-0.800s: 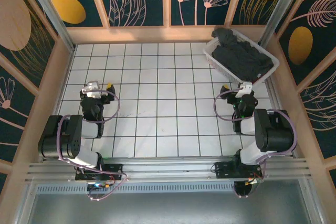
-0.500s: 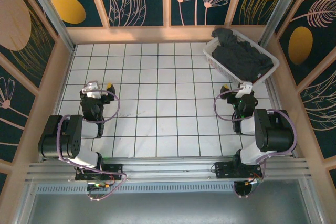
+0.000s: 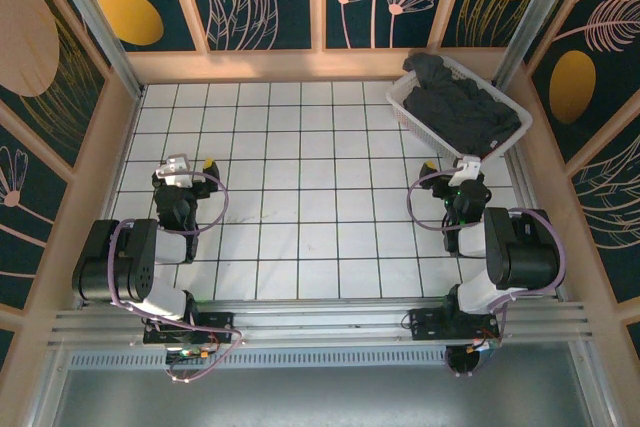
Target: Fold and stack the t-shirts
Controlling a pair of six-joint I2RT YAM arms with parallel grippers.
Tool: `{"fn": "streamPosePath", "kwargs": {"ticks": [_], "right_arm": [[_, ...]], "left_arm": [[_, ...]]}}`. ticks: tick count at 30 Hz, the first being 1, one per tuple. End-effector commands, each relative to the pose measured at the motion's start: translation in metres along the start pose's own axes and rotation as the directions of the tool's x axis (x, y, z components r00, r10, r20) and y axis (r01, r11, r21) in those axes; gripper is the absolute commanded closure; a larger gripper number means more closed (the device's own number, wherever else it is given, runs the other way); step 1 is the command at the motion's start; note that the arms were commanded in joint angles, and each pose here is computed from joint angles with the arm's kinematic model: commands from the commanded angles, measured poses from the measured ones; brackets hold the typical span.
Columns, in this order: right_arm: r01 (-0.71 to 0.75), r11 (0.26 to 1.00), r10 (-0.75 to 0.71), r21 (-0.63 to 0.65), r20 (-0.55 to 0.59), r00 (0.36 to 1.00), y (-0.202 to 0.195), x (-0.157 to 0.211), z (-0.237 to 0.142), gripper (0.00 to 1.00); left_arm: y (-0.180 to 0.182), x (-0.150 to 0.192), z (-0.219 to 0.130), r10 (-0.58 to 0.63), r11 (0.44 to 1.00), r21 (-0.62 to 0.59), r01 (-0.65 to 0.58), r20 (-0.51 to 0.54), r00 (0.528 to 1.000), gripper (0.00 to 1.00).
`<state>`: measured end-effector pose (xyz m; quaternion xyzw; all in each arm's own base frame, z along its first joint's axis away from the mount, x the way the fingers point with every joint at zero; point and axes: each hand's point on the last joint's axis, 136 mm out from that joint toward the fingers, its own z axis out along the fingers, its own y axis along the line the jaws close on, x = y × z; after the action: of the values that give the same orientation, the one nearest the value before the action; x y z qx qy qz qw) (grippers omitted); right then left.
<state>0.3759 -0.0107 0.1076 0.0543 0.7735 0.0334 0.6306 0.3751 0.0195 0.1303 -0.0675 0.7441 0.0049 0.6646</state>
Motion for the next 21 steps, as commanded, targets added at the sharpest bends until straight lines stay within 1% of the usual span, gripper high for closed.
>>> {"fn": "streamPosePath", "kwargs": {"ticks": [1, 3, 4, 5, 6, 7, 8, 9, 10, 11, 12, 13, 14, 15, 17, 18, 19, 20, 21], "right_arm": [[0.012, 1.000, -0.012, -0.004, 0.060, 0.998, 0.002, -0.014, -0.001, 0.01], [0.016, 1.000, -0.015, -0.011, 0.066, 0.998, 0.004, -0.018, -0.002, 0.01], [0.020, 1.000, -0.020, 0.005, 0.073, 0.997, 0.005, -0.027, -0.001, 0.01], [0.022, 0.998, -0.026, 0.059, 0.065, 0.998, 0.001, -0.037, 0.000, 0.01], [0.027, 0.995, -0.034, 0.100, 0.070, 0.997, 0.003, -0.058, 0.000, 0.01], [0.026, 0.993, -0.038, 0.119, 0.102, 0.994, 0.009, -0.086, -0.005, 0.01], [-0.006, 0.990, -0.015, 0.138, 0.156, 0.988, 0.014, -0.116, -0.012, 0.01], [-0.117, 0.982, 0.083, 0.151, 0.217, 0.973, 0.014, -0.154, -0.020, 0.01], [-0.258, 0.955, 0.224, 0.149, 0.210, 0.952, 0.011, -0.179, -0.024, 0.01], [-0.342, 0.928, 0.319, 0.144, 0.161, 0.934, 0.009, -0.191, -0.026, 0.01], [-0.439, 0.875, 0.417, 0.203, 0.140, 0.898, -0.002, -0.199, -0.031, 0.01], [-0.462, 0.866, 0.445, 0.192, 0.127, 0.887, -0.007, -0.206, -0.028, 0.01], [-0.461, 0.877, 0.452, 0.138, 0.093, 0.887, -0.005, -0.215, -0.022, 0.01], [-0.466, 0.875, 0.463, 0.128, 0.055, 0.885, -0.006, -0.222, -0.014, 0.02], [-0.452, 0.858, 0.470, 0.243, -0.023, 0.882, -0.018, -0.219, 0.002, 0.10], [-0.430, 0.852, 0.468, 0.300, -0.068, 0.881, -0.024, -0.214, 0.011, 0.12], [-0.401, 0.853, 0.460, 0.334, -0.119, 0.880, -0.028, -0.207, 0.020, 0.15], [-0.380, 0.853, 0.455, 0.357, -0.154, 0.877, -0.031, -0.202, 0.028, 0.16], [-0.352, 0.849, 0.458, 0.395, -0.215, 0.863, -0.036, -0.186, 0.035, 0.17]], "left_arm": [[-0.005, -0.005, 0.003, 0.014, 1.000, 0.022, -0.014, 0.014, 1.000, 0.01], [-0.003, -0.011, 0.001, 0.007, 1.000, 0.011, -0.008, 0.027, 1.000, 0.01], [-0.002, -0.018, 0.002, 0.010, 1.000, -0.002, -0.010, 0.023, 1.000, 0.01], [0.001, -0.025, 0.003, 0.010, 1.000, -0.025, -0.009, 0.007, 1.000, 0.01], [0.004, -0.039, 0.004, 0.002, 0.998, -0.067, -0.002, -0.001, 1.000, 0.01], [0.005, -0.065, 0.002, -0.032, 0.995, -0.097, 0.036, 0.045, 0.998, 0.01], [0.003, -0.088, -0.001, -0.044, 0.994, -0.098, 0.053, 0.097, 0.994, 0.01], [0.001, -0.119, -0.008, -0.075, 0.990, -0.107, 0.094, 0.169, 0.983, 0.01], [0.006, -0.146, -0.011, -0.186, 0.968, -0.127, 0.216, 0.214, 0.959, 0.01], [0.015, -0.154, -0.009, -0.304, 0.923, -0.186, 0.336, 0.183, 0.935, 0.01], [0.023, -0.158, -0.009, -0.417, 0.860, -0.262, 0.438, 0.134, 0.899, 0.01], [0.030, -0.159, -0.010, -0.507, 0.789, -0.336, 0.514, 0.118, 0.854, 0.01], [0.026, -0.162, -0.004, -0.547, 0.772, -0.320, 0.549, 0.108, 0.830, 0.01], [0.011, -0.166, 0.008, -0.572, 0.785, -0.251, 0.566, 0.058, 0.819, 0.01], [-0.021, -0.169, 0.029, -0.613, 0.787, -0.141, 0.600, -0.072, 0.787, 0.01], [-0.041, -0.170, 0.040, -0.632, 0.775, -0.087, 0.626, -0.147, 0.761, 0.01], [-0.058, -0.165, 0.047, -0.635, 0.767, -0.063, 0.639, -0.216, 0.741, 0.01], [-0.076, -0.160, 0.051, -0.624, 0.768, -0.039, 0.640, -0.273, 0.732, 0.01], [-0.096, -0.156, 0.053, -0.599, 0.775, -0.008, 0.632, -0.326, 0.731, 0.01]]}}
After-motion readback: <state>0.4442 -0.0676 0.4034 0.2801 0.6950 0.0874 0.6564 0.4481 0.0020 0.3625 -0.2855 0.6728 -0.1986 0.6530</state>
